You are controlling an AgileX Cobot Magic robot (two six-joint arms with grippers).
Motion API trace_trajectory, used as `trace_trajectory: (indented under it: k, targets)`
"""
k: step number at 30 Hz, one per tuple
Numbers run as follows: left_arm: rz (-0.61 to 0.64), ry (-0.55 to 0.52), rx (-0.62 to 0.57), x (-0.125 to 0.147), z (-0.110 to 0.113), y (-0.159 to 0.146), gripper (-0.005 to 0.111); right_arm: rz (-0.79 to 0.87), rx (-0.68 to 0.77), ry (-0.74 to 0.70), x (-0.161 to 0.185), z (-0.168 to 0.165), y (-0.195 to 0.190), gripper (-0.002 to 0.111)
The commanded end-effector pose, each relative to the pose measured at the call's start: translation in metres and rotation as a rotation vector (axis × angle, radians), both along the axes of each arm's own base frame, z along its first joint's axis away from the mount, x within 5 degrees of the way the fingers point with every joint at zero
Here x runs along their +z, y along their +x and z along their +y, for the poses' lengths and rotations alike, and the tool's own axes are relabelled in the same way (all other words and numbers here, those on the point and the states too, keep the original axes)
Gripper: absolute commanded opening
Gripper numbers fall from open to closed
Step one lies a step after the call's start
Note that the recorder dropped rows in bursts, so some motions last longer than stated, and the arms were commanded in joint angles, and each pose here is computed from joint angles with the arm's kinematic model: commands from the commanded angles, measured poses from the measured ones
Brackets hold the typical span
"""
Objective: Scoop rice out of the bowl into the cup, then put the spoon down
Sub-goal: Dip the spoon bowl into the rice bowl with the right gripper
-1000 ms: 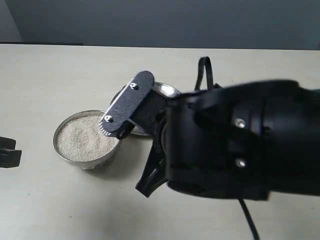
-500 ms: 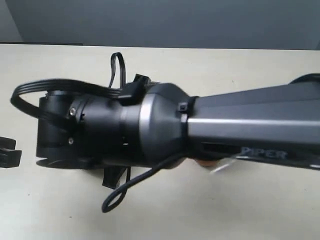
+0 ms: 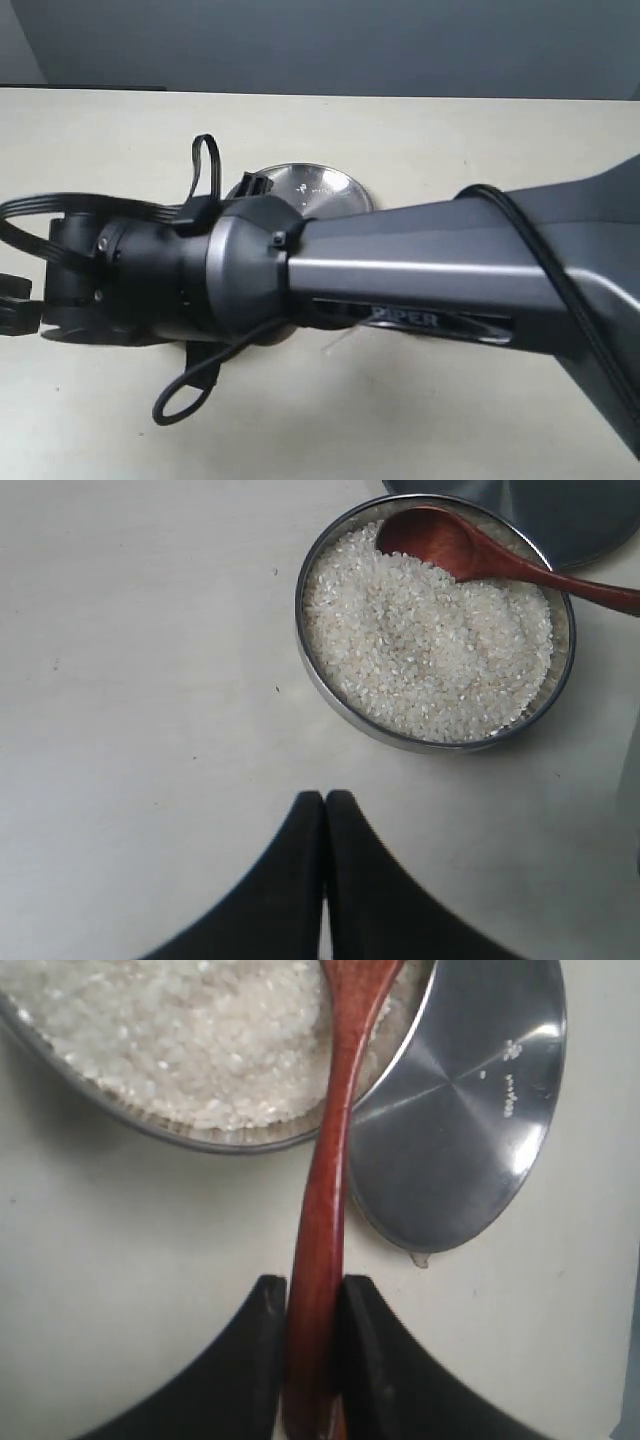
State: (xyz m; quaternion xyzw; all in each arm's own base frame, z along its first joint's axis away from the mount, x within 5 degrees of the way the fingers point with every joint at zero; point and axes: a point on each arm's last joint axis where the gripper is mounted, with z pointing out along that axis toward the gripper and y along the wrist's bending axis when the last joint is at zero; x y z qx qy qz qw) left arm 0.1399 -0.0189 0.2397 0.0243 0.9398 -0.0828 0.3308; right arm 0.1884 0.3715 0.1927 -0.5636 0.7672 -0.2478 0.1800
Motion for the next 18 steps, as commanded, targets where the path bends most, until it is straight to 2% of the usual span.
trace_trajectory:
  k: [1,10,18]
  targets:
    - [-0.010,0.006,-0.004,0.002,0.000,0.001,0.000,0.046,-0.025,0.047,0.007,0.004,-0.002,-0.001]
    - [-0.009,0.008,-0.004,0.002,0.000,0.001,0.000,0.092,-0.050,0.068,0.006,0.004,-0.005,-0.001]
    - [-0.009,0.008,-0.004,0.002,0.000,0.001,0.000,0.129,-0.164,0.156,0.015,-0.002,-0.001,-0.001]
